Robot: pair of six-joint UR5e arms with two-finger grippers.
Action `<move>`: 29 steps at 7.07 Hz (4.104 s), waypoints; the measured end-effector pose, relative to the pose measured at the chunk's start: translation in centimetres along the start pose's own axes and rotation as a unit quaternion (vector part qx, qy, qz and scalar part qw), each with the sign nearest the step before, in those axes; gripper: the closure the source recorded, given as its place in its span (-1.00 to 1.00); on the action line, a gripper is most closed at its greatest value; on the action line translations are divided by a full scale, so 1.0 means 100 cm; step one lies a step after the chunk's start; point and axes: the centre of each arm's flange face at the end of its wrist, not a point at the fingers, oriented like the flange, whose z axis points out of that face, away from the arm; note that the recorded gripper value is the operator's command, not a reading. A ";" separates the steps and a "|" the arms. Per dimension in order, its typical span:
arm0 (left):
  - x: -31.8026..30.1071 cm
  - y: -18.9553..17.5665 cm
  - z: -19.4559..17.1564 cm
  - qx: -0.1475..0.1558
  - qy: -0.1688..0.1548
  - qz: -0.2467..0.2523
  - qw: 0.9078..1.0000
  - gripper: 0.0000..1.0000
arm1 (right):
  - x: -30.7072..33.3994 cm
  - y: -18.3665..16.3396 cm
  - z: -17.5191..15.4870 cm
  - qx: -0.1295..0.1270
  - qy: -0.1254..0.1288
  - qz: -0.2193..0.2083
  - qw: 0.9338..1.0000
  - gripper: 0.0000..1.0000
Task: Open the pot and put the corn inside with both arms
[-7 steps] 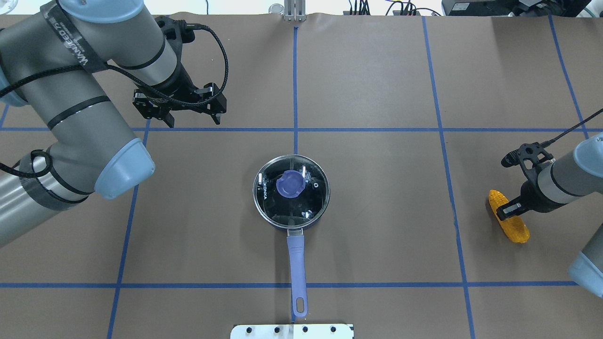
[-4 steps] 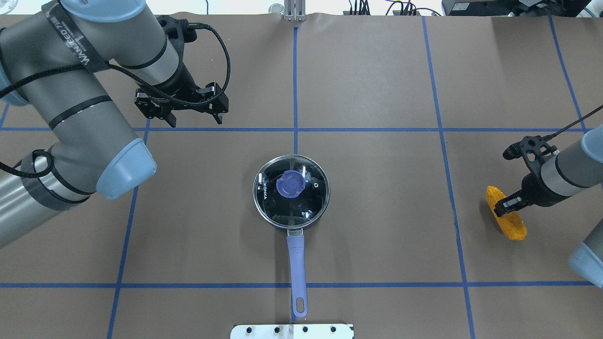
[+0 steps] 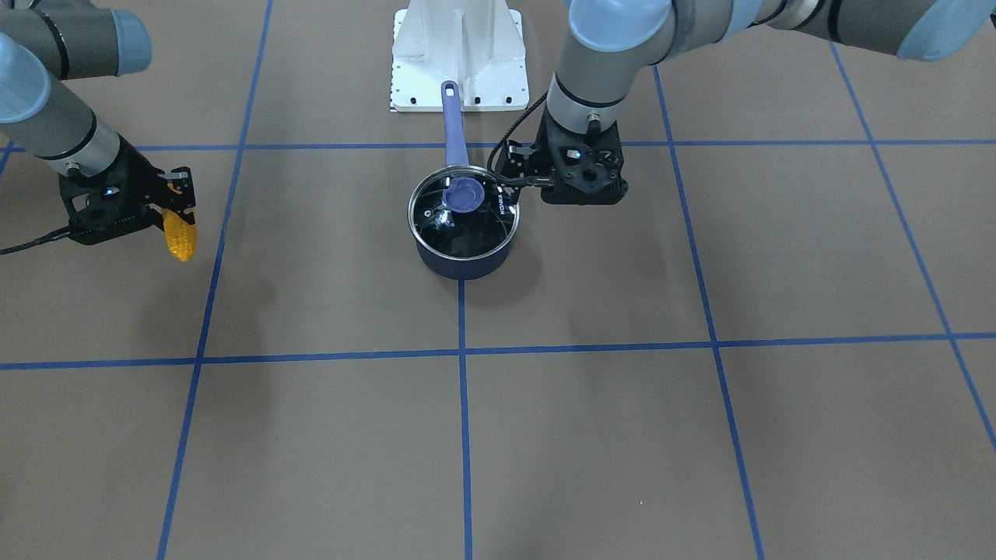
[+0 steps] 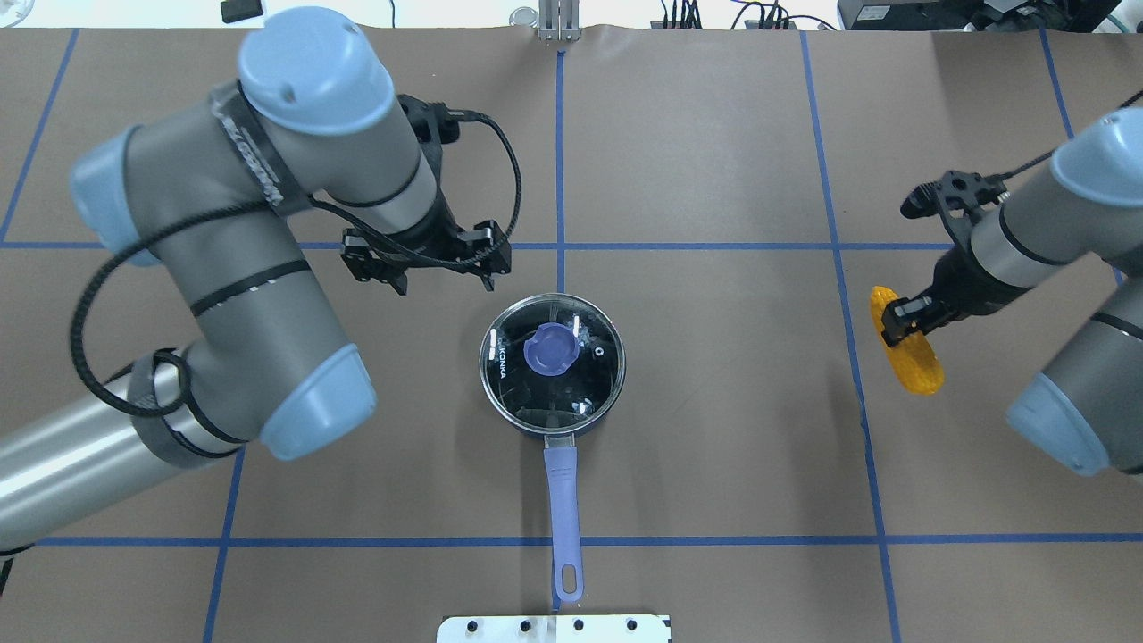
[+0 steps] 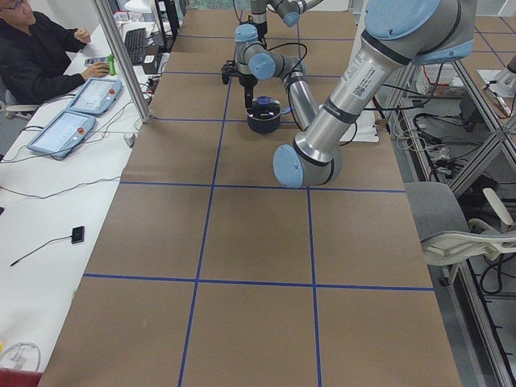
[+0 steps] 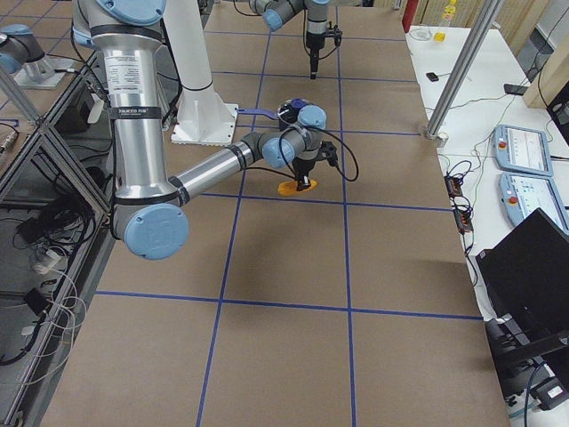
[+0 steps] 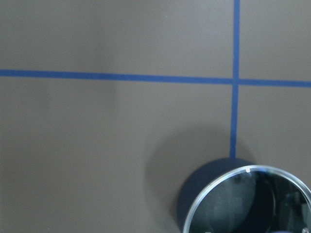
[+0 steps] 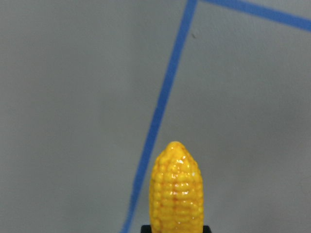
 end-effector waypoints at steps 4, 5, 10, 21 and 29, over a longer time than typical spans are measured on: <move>0.062 0.014 0.026 -0.013 -0.005 0.001 1.000 -0.99 | -0.090 -0.042 -0.045 -0.003 0.000 -0.004 1.000 0.43; 0.079 0.019 0.035 -0.015 -0.005 -0.004 1.000 -0.99 | -0.098 -0.043 -0.044 -0.004 -0.001 -0.009 1.000 0.43; 0.102 0.031 0.068 -0.014 0.000 -0.012 1.000 -0.98 | -0.108 -0.042 -0.038 -0.008 -0.001 -0.016 1.000 0.43; 0.071 0.016 0.020 0.009 0.013 -0.019 1.000 -0.19 | -0.177 -0.042 -0.041 -0.005 -0.027 -0.031 0.999 0.43; -0.077 -0.017 -0.011 0.017 -0.004 0.042 0.999 -0.21 | -0.331 -0.068 0.002 0.055 -0.114 0.020 0.992 -1.00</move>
